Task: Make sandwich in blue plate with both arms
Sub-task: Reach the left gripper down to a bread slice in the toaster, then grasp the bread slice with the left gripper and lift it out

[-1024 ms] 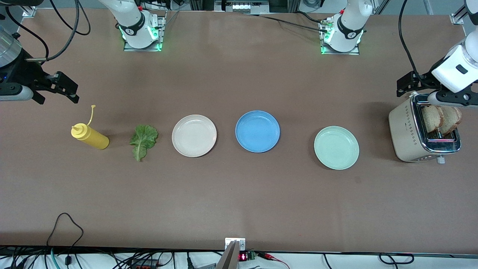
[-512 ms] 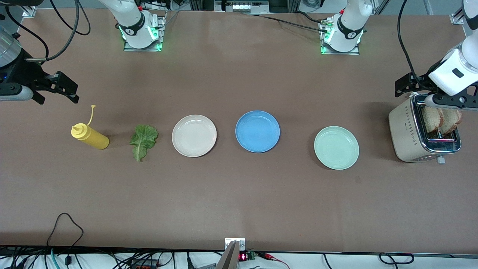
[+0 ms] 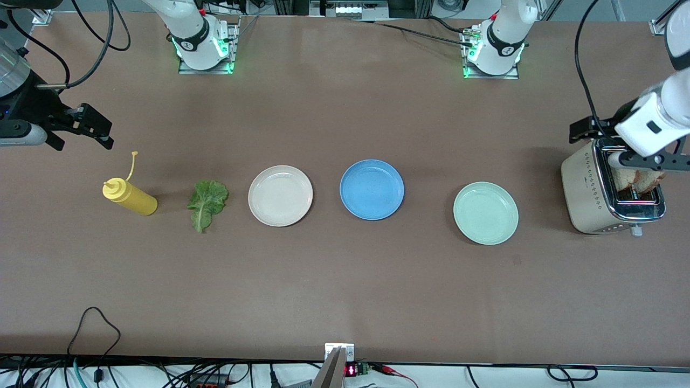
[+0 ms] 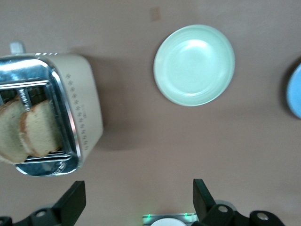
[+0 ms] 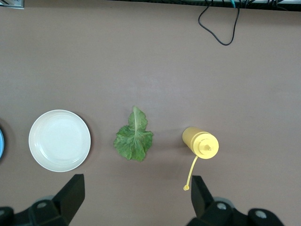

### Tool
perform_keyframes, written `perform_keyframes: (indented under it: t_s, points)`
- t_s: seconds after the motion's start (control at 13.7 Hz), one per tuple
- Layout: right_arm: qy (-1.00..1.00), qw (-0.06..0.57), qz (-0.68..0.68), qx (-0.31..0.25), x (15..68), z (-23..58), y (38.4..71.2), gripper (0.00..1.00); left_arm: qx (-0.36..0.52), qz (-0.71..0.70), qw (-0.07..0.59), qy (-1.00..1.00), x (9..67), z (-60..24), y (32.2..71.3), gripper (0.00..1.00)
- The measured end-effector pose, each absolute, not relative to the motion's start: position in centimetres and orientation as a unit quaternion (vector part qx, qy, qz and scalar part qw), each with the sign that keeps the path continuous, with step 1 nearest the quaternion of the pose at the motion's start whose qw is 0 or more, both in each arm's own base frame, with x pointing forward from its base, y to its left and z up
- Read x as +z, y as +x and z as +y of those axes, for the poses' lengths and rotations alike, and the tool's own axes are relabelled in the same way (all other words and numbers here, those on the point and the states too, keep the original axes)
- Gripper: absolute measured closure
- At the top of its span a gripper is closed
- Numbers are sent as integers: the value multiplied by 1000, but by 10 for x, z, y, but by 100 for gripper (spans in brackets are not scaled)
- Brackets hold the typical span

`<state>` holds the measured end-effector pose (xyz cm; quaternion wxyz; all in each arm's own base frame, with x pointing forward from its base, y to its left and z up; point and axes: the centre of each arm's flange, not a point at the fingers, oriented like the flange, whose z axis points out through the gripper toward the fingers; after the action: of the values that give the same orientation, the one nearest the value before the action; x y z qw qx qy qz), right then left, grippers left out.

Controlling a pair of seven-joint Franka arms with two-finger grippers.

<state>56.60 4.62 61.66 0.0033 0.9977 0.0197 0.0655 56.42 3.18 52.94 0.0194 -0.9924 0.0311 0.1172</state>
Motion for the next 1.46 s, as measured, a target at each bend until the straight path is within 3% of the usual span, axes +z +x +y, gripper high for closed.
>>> perform_keyframes:
  t_s: [0.66,1.24,1.46]
  points:
    - [998,4,20,59,609,47,569,0,103,26,35,-994,462,154,579,0]
    - [998,3,25,50,587,52,582,0,93,49,24,-994,389,205,552,6]
    - [998,3,25,50,587,52,582,0,99,48,19,-994,376,212,543,37]
